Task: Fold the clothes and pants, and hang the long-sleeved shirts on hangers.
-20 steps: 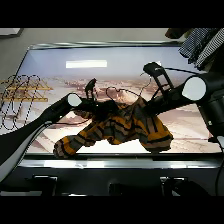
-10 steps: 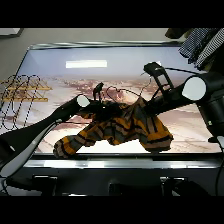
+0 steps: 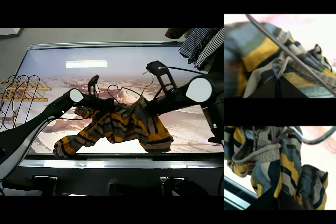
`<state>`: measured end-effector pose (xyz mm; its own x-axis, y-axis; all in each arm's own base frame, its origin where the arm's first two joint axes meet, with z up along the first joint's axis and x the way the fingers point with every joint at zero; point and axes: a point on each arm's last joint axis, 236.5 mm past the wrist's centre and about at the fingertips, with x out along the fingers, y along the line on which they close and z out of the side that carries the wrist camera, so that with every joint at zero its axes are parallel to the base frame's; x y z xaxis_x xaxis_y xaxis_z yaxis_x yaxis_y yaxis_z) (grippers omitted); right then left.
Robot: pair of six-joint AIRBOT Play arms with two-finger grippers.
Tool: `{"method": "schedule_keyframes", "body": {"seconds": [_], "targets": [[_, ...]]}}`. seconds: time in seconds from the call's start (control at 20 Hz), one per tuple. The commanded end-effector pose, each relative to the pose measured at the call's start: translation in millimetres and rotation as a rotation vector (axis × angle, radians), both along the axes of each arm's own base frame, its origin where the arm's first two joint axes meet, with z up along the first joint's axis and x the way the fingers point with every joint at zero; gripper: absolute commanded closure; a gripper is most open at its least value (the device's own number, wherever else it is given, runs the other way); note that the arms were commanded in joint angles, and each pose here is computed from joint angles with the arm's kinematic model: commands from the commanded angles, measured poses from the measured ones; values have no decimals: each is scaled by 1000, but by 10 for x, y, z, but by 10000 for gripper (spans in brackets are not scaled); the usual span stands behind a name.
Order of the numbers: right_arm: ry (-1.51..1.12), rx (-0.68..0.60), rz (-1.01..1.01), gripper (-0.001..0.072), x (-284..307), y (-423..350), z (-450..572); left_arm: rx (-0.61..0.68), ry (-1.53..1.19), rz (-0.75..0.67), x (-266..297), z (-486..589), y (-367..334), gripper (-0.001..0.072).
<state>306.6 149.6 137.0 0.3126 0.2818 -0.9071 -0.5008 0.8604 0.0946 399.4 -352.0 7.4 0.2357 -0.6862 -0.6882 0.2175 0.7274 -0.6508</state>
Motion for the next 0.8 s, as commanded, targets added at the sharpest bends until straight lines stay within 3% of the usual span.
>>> {"method": "schedule_keyframes", "body": {"seconds": [0.0, 0.4, 0.75], "targets": [[48, 25, 7, 693, -232, 18, 74, 61, -35, -4, 64, 103, 274, 689], [152, -122, 98, 693, -708, 68, -37, 101, -36, -13, 78, 25, 367, 689], [160, -125, 87, 694, -941, -62, 107, 122, -33, 11, 172, -46, 507, 689]]}}
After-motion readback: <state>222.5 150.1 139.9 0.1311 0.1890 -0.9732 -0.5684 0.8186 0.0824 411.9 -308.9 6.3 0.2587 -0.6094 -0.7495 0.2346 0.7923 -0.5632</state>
